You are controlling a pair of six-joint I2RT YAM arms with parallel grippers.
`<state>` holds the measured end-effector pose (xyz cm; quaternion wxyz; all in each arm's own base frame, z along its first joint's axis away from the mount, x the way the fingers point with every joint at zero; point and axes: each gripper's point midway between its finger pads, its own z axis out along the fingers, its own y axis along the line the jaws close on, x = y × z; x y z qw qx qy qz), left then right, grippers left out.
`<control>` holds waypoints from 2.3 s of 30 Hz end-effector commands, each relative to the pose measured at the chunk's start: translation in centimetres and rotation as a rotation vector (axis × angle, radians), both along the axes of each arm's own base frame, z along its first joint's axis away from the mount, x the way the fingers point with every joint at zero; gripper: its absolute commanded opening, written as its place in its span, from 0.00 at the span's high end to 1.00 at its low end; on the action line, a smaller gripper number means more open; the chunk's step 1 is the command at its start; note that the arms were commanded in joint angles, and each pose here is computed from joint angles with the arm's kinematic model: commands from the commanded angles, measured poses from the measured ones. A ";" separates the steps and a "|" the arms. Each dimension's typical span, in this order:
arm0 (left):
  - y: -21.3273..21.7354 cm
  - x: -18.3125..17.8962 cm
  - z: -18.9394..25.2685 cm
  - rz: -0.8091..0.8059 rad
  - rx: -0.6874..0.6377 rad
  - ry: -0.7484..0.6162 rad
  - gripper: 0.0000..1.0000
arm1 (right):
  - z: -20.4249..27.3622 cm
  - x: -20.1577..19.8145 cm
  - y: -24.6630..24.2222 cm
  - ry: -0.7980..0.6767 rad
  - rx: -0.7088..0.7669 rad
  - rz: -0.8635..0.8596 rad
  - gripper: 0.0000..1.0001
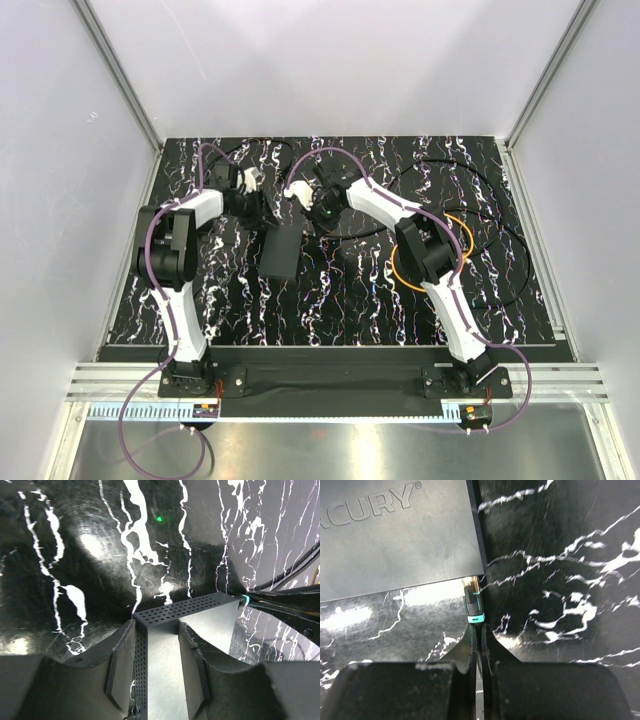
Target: Insert the plug into the switch port
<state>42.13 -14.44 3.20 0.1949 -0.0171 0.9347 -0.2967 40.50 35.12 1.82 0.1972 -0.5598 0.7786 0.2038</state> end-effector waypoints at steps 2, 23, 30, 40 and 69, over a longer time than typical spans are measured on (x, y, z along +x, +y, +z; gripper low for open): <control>-0.1 -0.6 0.0 -0.026 -0.056 0.042 0.58 | 5.8 0.8 7.8 -0.225 0.254 0.139 1.00; 2.3 2.8 7.8 -0.078 0.007 -0.207 0.40 | 12.9 6.7 -7.9 -0.179 0.190 -0.166 0.43; 2.0 2.7 11.1 -0.130 0.052 -0.356 0.37 | 9.7 9.9 -18.0 -0.092 0.066 -0.469 0.44; 0.8 1.6 13.1 -0.181 0.089 -0.423 0.37 | 5.2 11.3 -21.0 0.029 -0.013 -0.634 0.44; -4.4 0.7 17.3 -0.192 -0.121 -0.509 0.34 | 15.6 12.8 -14.6 0.180 0.530 -0.722 1.00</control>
